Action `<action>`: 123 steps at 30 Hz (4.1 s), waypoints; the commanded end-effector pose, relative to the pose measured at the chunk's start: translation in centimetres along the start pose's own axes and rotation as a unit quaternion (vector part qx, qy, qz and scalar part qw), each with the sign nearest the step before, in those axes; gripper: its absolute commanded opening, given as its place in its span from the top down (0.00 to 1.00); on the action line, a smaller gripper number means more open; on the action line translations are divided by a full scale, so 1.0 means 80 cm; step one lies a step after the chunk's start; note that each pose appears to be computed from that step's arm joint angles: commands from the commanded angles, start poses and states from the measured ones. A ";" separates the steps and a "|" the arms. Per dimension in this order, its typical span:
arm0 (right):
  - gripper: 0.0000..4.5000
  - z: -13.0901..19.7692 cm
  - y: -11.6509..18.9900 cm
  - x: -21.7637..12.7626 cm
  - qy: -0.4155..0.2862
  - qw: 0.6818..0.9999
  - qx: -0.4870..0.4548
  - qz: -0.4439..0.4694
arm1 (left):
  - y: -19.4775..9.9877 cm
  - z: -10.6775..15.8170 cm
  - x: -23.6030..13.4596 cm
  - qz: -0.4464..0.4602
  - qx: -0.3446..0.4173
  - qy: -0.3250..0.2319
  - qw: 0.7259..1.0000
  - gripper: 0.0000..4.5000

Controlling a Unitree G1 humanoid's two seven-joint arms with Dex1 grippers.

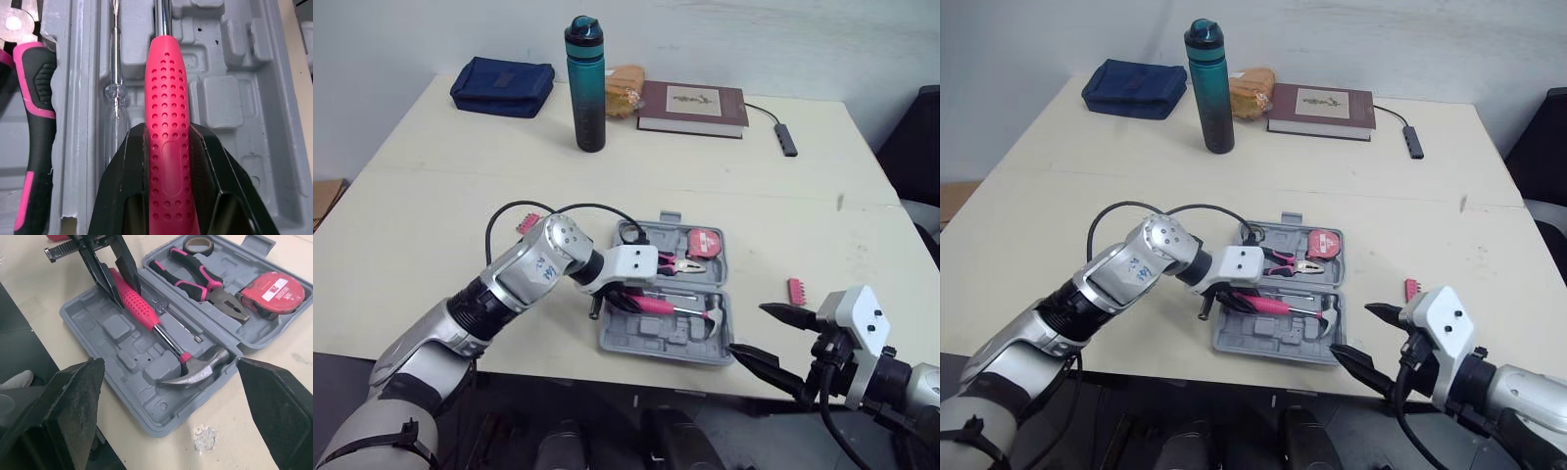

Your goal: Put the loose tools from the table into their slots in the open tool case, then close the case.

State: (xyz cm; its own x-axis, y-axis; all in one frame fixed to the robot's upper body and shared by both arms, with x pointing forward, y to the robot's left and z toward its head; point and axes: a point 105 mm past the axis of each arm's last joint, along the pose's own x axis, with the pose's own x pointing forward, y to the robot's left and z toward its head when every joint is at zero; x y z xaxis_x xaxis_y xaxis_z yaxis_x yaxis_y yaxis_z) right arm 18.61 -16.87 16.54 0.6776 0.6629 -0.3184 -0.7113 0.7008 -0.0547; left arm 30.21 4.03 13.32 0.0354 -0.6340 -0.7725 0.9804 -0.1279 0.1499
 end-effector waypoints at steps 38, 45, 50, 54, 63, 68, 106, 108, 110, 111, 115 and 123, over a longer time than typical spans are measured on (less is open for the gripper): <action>0.00 0.016 0.016 0.008 -0.012 0.998 -0.054 0.034 | 0.003 0.004 0.022 -0.028 0.016 -0.185 0.982 0.98; 0.00 0.015 0.018 0.008 -0.013 0.998 -0.052 0.032 | 0.004 -0.005 0.037 -0.025 0.026 -0.168 0.985 0.98; 0.00 0.015 0.018 0.008 -0.013 0.998 -0.051 0.031 | -0.001 -0.006 0.044 -0.028 0.027 -0.162 0.986 0.98; 0.00 0.014 0.018 0.008 -0.013 0.998 -0.050 0.030 | -0.001 -0.011 0.051 -0.027 0.028 -0.145 0.989 0.98; 0.00 0.013 0.017 0.008 -0.013 0.998 -0.049 0.027 | -0.008 -0.046 0.064 -0.053 0.005 -0.048 0.997 0.98; 0.00 0.012 0.018 0.008 -0.014 0.999 -0.047 0.023 | -0.010 -0.063 0.071 -0.056 0.001 -0.006 0.998 0.98; 0.00 -0.023 -0.111 -0.132 0.027 0.976 0.010 -0.216 | -0.024 -0.189 -0.234 0.365 -0.333 -0.274 0.825 0.01; 0.00 -0.035 -0.120 -0.153 0.043 0.971 0.018 -0.234 | -0.042 -0.211 -0.253 0.402 -0.350 -0.258 0.806 0.01; 0.00 -0.044 -0.127 -0.173 0.054 0.966 0.027 -0.253 | -0.056 -0.231 -0.268 0.442 -0.354 -0.227 0.793 0.01; 0.00 -0.049 -0.132 -0.185 0.063 0.962 0.030 -0.265 | -0.063 -0.244 -0.278 0.468 -0.349 -0.197 0.788 0.01; 0.00 -0.065 -0.150 -0.216 0.096 0.952 0.028 -0.290 | -0.073 -0.277 -0.311 0.524 -0.355 -0.144 0.760 0.01; 0.00 -0.052 -0.156 -0.194 0.072 0.960 0.010 -0.270 | -0.041 -0.262 -0.300 0.505 -0.337 -0.186 0.772 0.01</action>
State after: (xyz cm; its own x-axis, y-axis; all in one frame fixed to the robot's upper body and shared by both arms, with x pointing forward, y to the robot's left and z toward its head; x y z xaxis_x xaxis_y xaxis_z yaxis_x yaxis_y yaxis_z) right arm 16.04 -37.58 17.87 0.9137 0.1458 -0.3794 -0.2402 0.9467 -0.2146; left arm 29.95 35.94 18.12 0.9127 -0.3364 -0.2318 0.3638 0.9275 0.0862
